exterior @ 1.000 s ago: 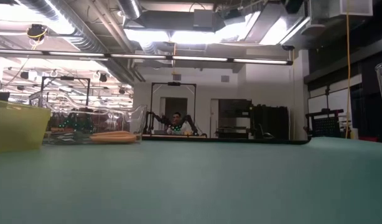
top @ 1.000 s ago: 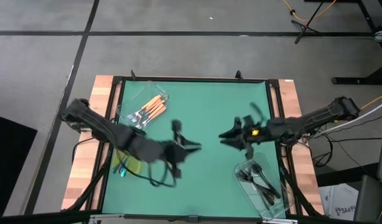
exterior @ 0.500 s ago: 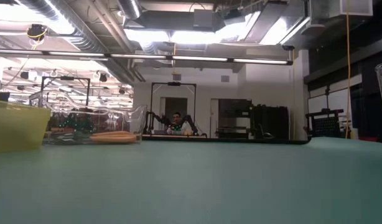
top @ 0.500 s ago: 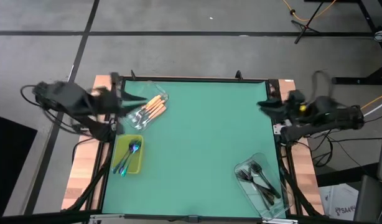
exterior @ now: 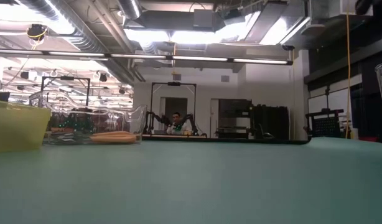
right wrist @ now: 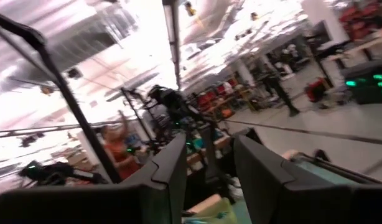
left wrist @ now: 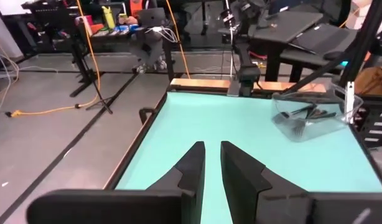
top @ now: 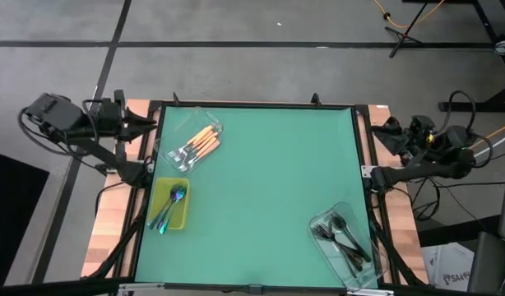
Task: Sort silverware by color (type)
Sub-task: Return to Home Position
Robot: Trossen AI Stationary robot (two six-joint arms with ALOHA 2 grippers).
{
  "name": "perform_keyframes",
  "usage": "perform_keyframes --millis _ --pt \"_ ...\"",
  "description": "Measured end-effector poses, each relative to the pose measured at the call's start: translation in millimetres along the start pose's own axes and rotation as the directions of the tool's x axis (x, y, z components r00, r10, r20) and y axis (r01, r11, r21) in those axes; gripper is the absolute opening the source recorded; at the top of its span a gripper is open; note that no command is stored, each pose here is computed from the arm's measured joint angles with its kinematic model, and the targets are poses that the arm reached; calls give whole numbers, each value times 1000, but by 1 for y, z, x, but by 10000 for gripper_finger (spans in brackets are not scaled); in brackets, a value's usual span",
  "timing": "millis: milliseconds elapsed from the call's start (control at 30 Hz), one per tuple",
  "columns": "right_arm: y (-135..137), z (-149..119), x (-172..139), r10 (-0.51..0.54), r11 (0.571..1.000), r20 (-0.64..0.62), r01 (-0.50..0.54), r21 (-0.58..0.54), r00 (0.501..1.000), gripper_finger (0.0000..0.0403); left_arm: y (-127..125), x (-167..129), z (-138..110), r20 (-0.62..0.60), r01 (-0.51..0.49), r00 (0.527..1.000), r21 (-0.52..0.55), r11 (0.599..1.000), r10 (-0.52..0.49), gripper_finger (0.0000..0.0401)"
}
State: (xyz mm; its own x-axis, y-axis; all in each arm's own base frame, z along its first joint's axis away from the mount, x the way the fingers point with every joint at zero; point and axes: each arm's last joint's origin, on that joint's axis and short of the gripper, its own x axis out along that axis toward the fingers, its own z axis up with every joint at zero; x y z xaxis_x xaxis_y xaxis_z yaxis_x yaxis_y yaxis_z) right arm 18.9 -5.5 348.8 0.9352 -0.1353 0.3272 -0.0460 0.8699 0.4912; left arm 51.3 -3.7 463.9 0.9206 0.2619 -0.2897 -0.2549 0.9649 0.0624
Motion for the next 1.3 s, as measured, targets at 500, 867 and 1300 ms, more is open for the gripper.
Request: perform_keyframes --millis 500,867,1300 --pt "-12 -3 -21 -114 993 -5 114 -12 994 124 -1 29 -113 96 -35 995 -74 997 42 46" --pt "-14 -7 -22 -125 992 -52 123 -33 991 124 0 41 -176 239 8 970 -173 985 34 46" --pt "-18 -18 -18 -145 989 -97 142 -33 985 124 -25 79 -208 431 34 902 -93 995 9 46"
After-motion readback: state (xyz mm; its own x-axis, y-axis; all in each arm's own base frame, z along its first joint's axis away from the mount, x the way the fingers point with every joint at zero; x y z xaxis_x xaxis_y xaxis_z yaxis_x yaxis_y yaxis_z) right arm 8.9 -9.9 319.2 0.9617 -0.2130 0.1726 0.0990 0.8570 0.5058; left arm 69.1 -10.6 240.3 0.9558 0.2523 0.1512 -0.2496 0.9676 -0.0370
